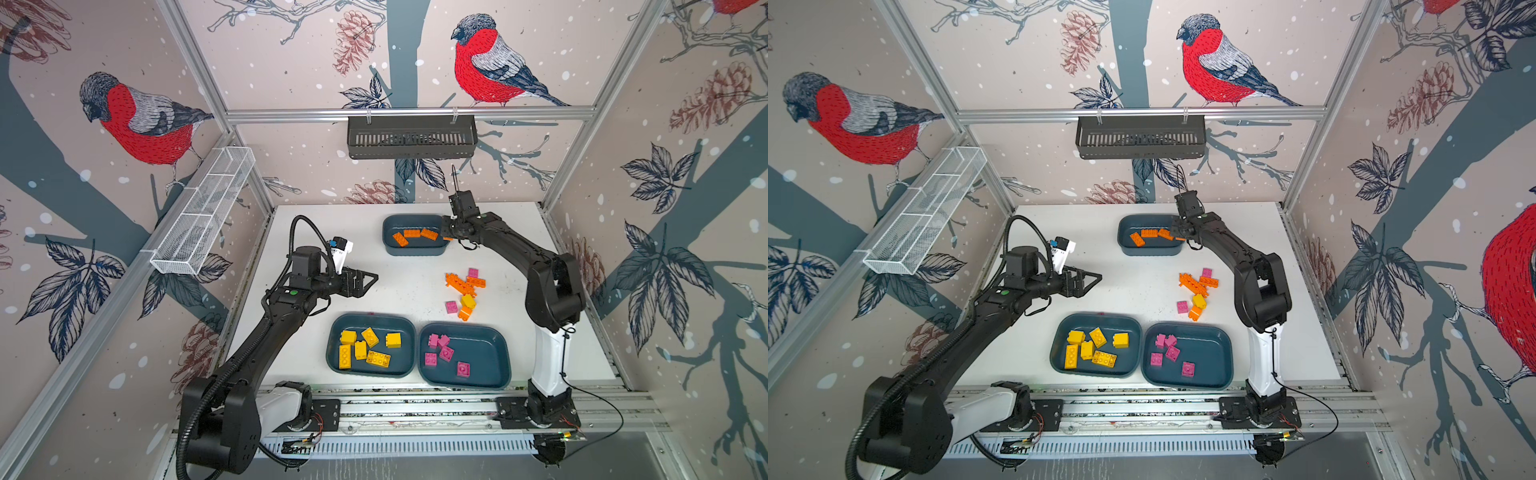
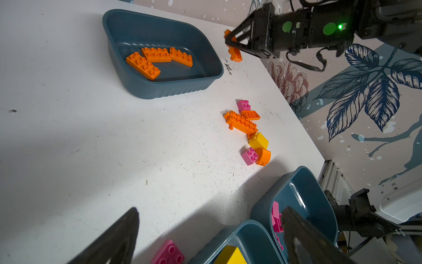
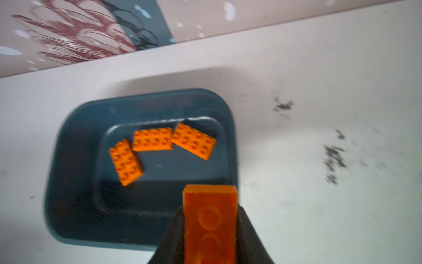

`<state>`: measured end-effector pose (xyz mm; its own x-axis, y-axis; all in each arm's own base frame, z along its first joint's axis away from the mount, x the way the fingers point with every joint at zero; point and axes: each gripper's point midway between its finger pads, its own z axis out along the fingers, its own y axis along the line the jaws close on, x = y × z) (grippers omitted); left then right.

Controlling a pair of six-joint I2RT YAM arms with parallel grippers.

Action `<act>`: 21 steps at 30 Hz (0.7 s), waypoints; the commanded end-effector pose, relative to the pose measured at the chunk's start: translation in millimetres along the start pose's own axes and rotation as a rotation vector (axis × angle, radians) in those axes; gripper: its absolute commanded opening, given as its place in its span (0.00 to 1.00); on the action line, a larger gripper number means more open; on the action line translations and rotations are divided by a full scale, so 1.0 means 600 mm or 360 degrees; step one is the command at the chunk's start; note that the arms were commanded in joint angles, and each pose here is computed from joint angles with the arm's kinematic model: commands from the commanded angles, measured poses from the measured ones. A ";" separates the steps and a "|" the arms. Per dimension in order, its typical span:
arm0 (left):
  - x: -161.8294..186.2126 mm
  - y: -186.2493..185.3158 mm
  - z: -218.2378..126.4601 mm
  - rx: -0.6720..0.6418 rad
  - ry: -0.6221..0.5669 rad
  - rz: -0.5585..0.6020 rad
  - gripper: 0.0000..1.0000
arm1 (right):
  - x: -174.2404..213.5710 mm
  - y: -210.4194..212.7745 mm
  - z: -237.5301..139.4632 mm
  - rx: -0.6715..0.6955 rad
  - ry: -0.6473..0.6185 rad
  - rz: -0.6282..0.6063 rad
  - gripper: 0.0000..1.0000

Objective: Sort the legos into containers by color
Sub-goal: 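Carry the orange brick into the far bin and release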

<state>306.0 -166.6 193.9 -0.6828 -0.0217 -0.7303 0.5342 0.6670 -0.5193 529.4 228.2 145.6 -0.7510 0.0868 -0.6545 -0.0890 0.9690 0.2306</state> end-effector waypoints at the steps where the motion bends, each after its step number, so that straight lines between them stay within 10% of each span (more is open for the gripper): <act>1: -0.019 -0.009 -0.004 0.0023 -0.0048 0.0070 0.96 | 0.004 0.032 0.030 -0.0064 0.0053 -0.0038 0.24; 6: -0.025 -0.009 -0.006 0.0023 -0.0066 0.0080 0.96 | 0.021 0.037 0.095 -0.0039 0.0126 -0.0029 0.31; 9: -0.027 -0.011 -0.005 0.0027 -0.0059 0.0086 0.96 | 0.014 0.046 0.098 -0.0059 0.0132 -0.0065 0.52; 21: -0.017 -0.006 -0.002 0.0030 -0.0037 0.0065 0.96 | 0.083 -0.028 -0.076 -0.0254 0.0303 -0.0620 0.73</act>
<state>310.7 -166.2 201.9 -0.6640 -0.0215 -0.7474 0.5476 0.6666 -0.5057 493.6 208.5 144.7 -0.7896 -0.1566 -0.5933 -0.3036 0.9399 0.1560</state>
